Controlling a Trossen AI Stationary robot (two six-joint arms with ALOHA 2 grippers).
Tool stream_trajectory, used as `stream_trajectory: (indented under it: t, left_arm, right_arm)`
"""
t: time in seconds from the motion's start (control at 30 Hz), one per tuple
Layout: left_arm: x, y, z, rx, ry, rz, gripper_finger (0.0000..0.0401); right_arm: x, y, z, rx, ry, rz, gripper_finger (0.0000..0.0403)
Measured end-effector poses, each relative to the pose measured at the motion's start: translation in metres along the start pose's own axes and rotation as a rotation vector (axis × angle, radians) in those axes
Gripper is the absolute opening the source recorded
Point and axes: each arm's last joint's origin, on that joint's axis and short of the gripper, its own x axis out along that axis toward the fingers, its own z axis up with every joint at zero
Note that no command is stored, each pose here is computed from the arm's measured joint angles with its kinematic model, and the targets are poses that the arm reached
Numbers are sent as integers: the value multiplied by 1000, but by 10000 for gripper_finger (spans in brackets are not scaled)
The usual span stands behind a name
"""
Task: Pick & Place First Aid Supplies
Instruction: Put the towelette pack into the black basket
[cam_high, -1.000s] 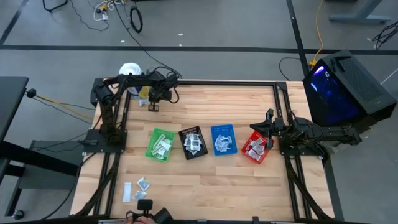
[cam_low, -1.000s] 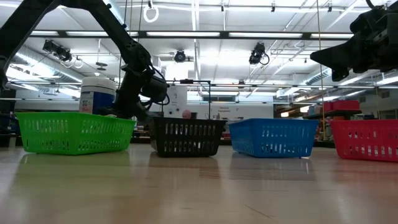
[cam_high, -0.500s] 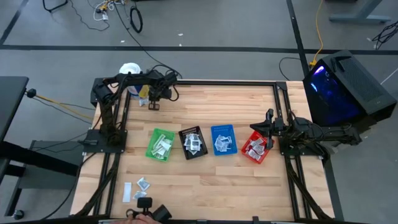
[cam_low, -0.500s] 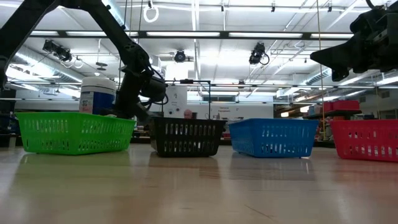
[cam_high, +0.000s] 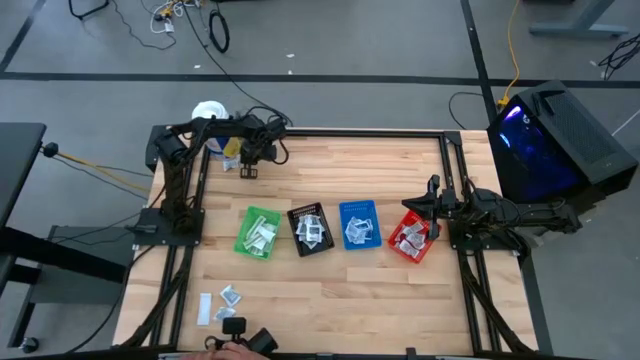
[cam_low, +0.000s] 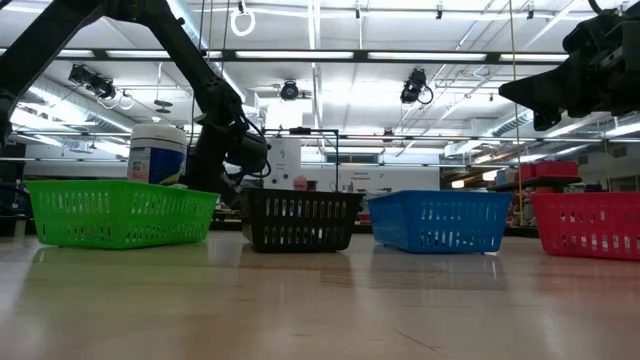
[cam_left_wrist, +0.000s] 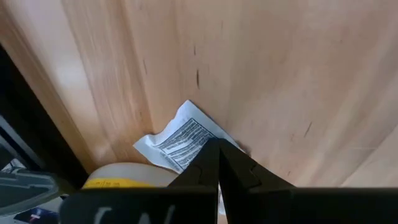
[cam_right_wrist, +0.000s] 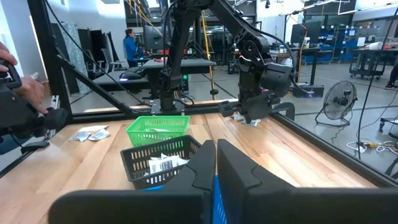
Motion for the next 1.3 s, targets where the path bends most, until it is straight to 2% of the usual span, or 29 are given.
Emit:
stream_trajectory:
  t: [0.23,0.5,0.8,1.07,1.3]
  left_arm:
    - [1,-3,3,15,5,-2,3]
    - [-3,-9,6,30,-37,-60,3]
    - [-17,-23,15,45,-166,-166,3]
    - [-26,-40,27,72,-214,-208,3]
    - [-41,-46,41,97,-308,-236,7]
  right_arm:
    - [0,0,0,0,0,0,23]
    - [0,0,0,0,0,0,23]
    - [0,0,0,0,0,0,23]
    - [0,0,0,0,0,0,23]
    - [0,0,0,0,0,0,23]
